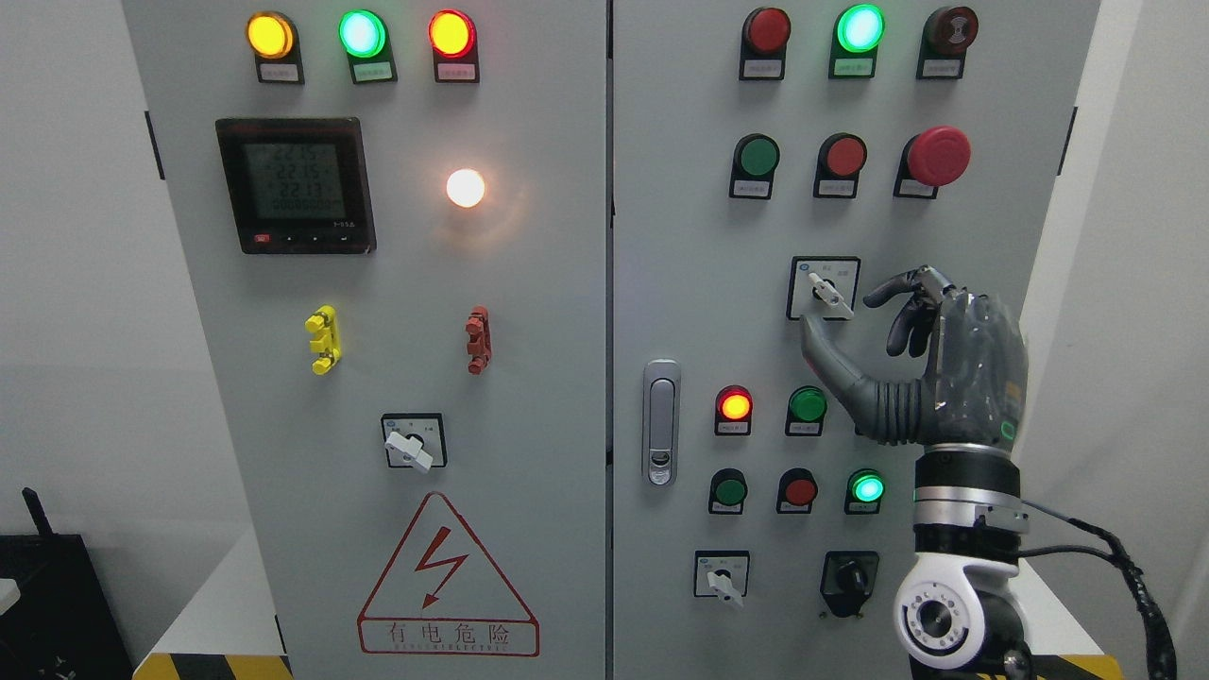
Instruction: Rotate and turn off gray switch
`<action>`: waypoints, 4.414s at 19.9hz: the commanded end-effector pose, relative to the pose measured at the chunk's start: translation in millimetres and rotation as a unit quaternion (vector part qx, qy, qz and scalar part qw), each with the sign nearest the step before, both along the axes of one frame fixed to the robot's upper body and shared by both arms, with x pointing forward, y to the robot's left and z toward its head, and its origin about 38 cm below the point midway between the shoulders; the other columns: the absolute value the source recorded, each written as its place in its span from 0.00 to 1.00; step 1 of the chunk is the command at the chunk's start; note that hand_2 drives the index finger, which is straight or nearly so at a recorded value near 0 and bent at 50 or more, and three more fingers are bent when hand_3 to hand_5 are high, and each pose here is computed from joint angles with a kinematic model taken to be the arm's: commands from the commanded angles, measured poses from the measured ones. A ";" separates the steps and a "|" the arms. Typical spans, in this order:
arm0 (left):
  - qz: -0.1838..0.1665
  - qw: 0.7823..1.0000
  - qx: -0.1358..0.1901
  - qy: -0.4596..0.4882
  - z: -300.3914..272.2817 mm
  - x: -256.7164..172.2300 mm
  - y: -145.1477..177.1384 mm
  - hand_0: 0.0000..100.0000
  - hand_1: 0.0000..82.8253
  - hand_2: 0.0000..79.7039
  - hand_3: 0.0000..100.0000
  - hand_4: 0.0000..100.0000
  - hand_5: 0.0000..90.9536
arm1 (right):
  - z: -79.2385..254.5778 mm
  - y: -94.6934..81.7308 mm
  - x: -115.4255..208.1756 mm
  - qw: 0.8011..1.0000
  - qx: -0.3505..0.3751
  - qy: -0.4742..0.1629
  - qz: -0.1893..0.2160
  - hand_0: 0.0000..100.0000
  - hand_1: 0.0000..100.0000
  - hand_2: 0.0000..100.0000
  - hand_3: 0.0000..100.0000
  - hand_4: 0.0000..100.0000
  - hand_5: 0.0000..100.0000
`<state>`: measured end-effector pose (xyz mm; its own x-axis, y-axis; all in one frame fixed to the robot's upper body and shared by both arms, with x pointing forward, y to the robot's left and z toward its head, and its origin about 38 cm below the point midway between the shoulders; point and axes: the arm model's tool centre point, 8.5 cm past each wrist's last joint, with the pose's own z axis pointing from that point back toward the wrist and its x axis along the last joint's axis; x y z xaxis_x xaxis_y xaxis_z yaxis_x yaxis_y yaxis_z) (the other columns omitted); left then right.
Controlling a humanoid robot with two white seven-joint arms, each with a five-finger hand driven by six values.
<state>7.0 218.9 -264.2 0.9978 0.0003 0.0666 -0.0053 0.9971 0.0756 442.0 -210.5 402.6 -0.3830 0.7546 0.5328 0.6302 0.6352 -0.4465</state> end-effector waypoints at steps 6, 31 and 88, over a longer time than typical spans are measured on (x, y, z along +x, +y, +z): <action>0.013 1.000 -0.001 -0.018 0.0 14.8 0.2 0.12 0.47 0.00 0.00 0.00 0.00 | 1.4 5.0 2.4 1.000 -0.004 0.001 0.006 0.02 0.46 0.59 0.94 0.98 1.00; 0.013 1.000 -0.001 -0.018 -0.1 14.8 0.2 0.12 0.47 0.00 0.00 0.00 0.00 | 7.5 5.7 7.0 1.000 -0.001 0.005 0.002 0.06 0.45 0.61 0.95 0.98 1.00; 0.013 1.000 -0.001 -0.018 0.0 14.8 0.2 0.12 0.47 0.00 0.00 0.00 0.00 | 11.4 15.0 10.5 1.000 -0.004 0.011 0.005 0.19 0.43 0.69 1.00 0.99 1.00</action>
